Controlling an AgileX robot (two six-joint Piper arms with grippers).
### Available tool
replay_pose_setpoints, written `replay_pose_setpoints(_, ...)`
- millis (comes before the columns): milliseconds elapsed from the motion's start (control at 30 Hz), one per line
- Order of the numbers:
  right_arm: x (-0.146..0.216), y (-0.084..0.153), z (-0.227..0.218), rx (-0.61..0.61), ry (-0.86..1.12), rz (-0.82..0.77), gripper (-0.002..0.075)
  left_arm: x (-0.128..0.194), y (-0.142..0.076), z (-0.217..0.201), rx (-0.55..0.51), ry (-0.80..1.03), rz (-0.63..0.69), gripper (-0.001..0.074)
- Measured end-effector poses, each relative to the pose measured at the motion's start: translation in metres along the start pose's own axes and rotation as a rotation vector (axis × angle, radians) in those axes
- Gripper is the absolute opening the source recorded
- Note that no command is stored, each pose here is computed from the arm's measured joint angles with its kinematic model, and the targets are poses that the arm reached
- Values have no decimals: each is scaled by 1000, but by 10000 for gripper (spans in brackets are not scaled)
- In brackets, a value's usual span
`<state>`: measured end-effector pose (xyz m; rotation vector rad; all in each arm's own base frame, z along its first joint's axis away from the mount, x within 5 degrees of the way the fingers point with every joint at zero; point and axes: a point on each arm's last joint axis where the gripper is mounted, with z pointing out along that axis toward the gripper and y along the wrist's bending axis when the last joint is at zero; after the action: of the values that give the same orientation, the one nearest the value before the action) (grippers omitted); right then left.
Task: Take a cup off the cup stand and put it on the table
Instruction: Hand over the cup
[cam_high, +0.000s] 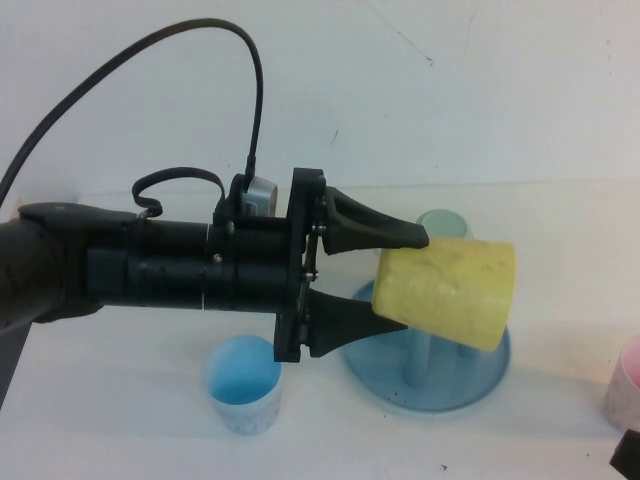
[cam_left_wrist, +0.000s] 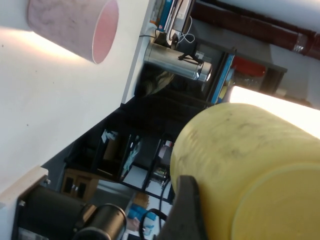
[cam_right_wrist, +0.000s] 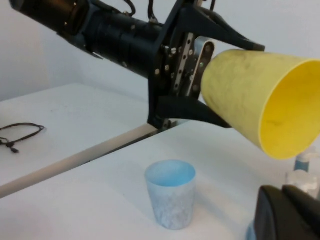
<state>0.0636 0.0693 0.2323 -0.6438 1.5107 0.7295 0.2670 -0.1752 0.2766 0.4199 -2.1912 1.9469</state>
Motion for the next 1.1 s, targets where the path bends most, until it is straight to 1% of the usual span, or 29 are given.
replay_pose_setpoints(167, -12, -7, 7, -34, 13, 27, -3, 0, 0, 0, 0, 0, 33, 545)
replay_pose_setpoints(400, -32, -19, 13, 5, 13, 14, -3, 0, 0, 0, 0, 0, 51, 545)
replay_pose_setpoints(633, -31, -26, 16, 32, 33, 27, -2, 0, 0, 0, 0, 0, 54, 545)
replay_pose_setpoints(700, -30, -27, 17, 28, 40, 36, 13, 0, 0, 0, 0, 0, 54, 545)
replay_pose_setpoints(767, -29, -28, 18, 14, 45, 49, 72, 0, 0, 0, 0, 0, 56, 545)
replay_pose_setpoints(867, -31, -30, 21, -17, 49, 71, 237, 0, 0, 0, 0, 0, 56, 545)
replay_pose_setpoints(933, -35, -31, 24, -41, 48, 85, 367, 0, 0, 0, 0, 0, 56, 545)
replay_pose_setpoints(967, -37, -32, 25, -53, 47, 89, 410, 0, 0, 0, 0, 0, 56, 545)
replay_pose_setpoints(1033, -42, -35, 29, -84, 44, 99, 474, 0, 0, 0, 0, 0, 56, 545)
replay_pose_setpoints(1100, -47, -39, 33, -112, 43, 116, 501, 0, 0, 0, 0, 0, 56, 545)
